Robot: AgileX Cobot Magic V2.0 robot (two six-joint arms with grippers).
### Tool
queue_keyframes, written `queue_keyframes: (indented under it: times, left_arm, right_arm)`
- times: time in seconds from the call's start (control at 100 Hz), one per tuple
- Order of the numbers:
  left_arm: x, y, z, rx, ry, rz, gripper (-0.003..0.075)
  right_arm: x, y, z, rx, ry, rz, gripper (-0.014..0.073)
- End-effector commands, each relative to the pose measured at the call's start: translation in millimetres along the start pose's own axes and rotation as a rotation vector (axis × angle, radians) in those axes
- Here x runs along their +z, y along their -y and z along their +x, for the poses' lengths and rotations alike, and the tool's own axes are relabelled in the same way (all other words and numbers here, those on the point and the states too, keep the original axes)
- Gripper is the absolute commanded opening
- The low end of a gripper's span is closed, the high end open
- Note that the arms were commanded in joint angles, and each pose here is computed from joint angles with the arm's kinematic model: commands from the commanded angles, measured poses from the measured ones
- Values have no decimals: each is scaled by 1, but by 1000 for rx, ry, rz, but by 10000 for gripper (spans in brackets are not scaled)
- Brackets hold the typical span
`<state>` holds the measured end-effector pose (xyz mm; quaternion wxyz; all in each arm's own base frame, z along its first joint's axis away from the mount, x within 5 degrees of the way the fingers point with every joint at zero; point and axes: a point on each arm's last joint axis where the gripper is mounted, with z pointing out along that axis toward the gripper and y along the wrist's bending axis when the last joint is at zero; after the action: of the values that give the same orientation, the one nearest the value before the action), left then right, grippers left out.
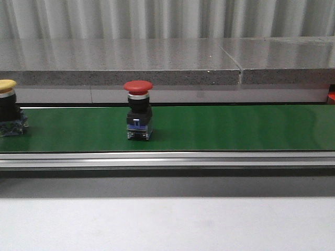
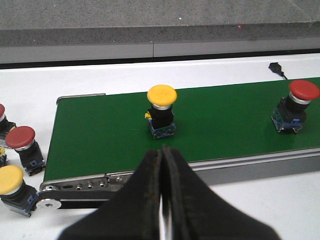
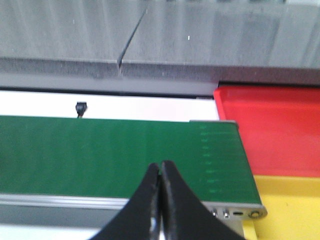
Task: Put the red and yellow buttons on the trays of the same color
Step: 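Lower the right gripper toward the red button arriving on the belt, then grasp the red button on the belt with the right gripper and lift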
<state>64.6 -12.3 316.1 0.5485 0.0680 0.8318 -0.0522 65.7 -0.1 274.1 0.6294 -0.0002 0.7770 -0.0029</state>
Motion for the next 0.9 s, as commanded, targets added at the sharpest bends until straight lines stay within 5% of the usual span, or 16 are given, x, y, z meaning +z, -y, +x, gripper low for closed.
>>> queue_keyframes:
  times: [0.0,0.53,0.63,0.89]
  left_arm:
    - [-3,1,-13,-17,85,14,-21]
    - [-3,1,-13,-17,85,14,-21]
    - [-3,1,-13,-17,85,14,-21]
    - [-3,1,-13,-17,85,14,-21]
  right_arm:
    - [4,0,-27,-8,-12,-2,-106]
    - [58,-27,-93,-68,-241,-188,-72]
    - [69,-37,-102,-91,-312,-231,43]
    - [105,-71,-119,-160,-465,-339,509]
